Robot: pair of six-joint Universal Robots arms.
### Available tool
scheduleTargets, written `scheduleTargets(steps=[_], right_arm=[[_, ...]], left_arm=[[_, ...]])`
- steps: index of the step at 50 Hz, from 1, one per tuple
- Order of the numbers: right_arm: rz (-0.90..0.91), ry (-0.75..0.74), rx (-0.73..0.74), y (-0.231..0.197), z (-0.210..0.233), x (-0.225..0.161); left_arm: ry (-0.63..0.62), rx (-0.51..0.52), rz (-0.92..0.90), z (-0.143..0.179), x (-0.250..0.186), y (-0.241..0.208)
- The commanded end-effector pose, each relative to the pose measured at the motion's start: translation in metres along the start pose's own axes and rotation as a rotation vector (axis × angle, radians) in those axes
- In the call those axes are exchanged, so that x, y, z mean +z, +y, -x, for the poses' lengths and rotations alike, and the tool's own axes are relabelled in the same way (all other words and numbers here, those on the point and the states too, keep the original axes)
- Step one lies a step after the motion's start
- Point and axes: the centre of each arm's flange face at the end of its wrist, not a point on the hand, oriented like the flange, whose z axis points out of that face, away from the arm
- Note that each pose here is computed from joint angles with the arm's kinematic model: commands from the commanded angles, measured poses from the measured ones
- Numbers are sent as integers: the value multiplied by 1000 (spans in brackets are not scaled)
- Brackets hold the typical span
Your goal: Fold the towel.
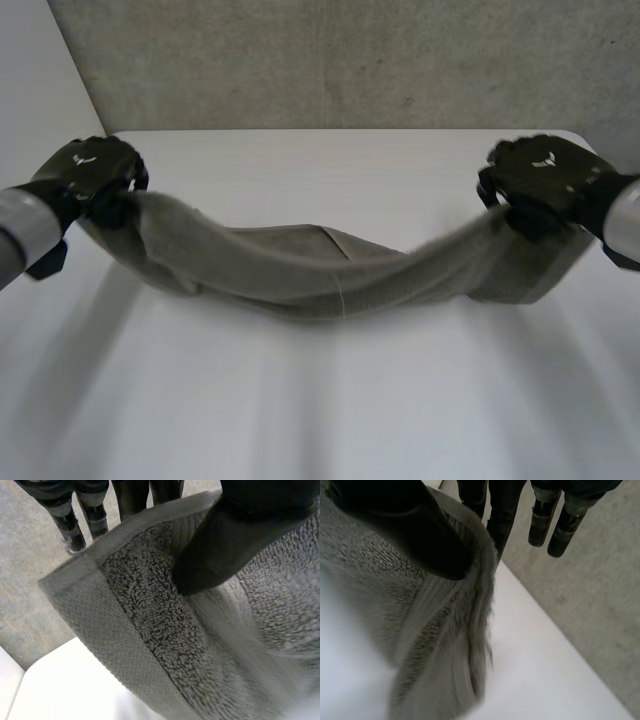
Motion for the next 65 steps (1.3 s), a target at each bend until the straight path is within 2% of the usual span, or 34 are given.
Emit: scheduleTargets(steps=[1,2,4,5,6,7,9,10,12,15,18,20,21,23,27,29,31,38,42,47,50,52,58,65], right_arm=[[-200,94,-135,-4,-25,83],[-200,94,-136,-4,-25,83],[-324,208,-203,-40,-48,92],[-325,209,-204,-40,-48,92],[-403,284,-225,-67,-62,86],[-404,285,-225,-67,-62,86],[-596,400,-181,-118,-82,61],[-597,401,-180,-119,-83,61],[-688,391,-57,-126,-91,50],[-669,352,-4,-115,-88,55],[-593,300,34,-92,-77,61],[-492,273,82,-68,-72,61],[-491,273,82,-68,-72,61],[-457,256,100,-59,-67,61],[-384,202,139,-33,-52,58],[-360,179,152,-22,-48,58],[-286,130,199,9,-39,63],[-120,65,253,64,-13,62],[-96,87,212,63,-13,45],[-156,127,153,16,-16,-20],[-171,145,148,6,-21,-35],[-197,187,130,-8,-32,-61],[-182,187,143,0,-46,-65],[-81,79,202,41,-44,-29]], left_arm=[[-48,62,-107,-5,84,-5],[-48,62,-107,-5,84,-5],[-116,105,-298,2,97,-49],[-116,105,-299,2,97,-49],[-152,125,-406,6,97,-73],[-152,125,-407,6,97,-73],[-216,157,-629,15,83,-123],[-217,157,-630,15,83,-123],[-255,143,-768,23,60,-154],[-248,127,-776,25,56,-153],[-230,93,-731,25,60,-135],[-223,82,-651,25,64,-108],[-223,82,-650,25,64,-108],[-221,68,-555,31,66,-73],[-197,51,-456,32,66,-39],[-165,43,-411,26,64,-22],[-103,25,-321,13,59,9],[-30,13,-172,-13,39,56],[-32,39,-151,-18,21,56],[-81,56,-159,-10,-25,30],[-88,57,-169,-8,-36,21],[-115,56,-183,4,-50,10],[-123,29,-175,20,-53,8],[-67,-2,-95,15,-31,32]])
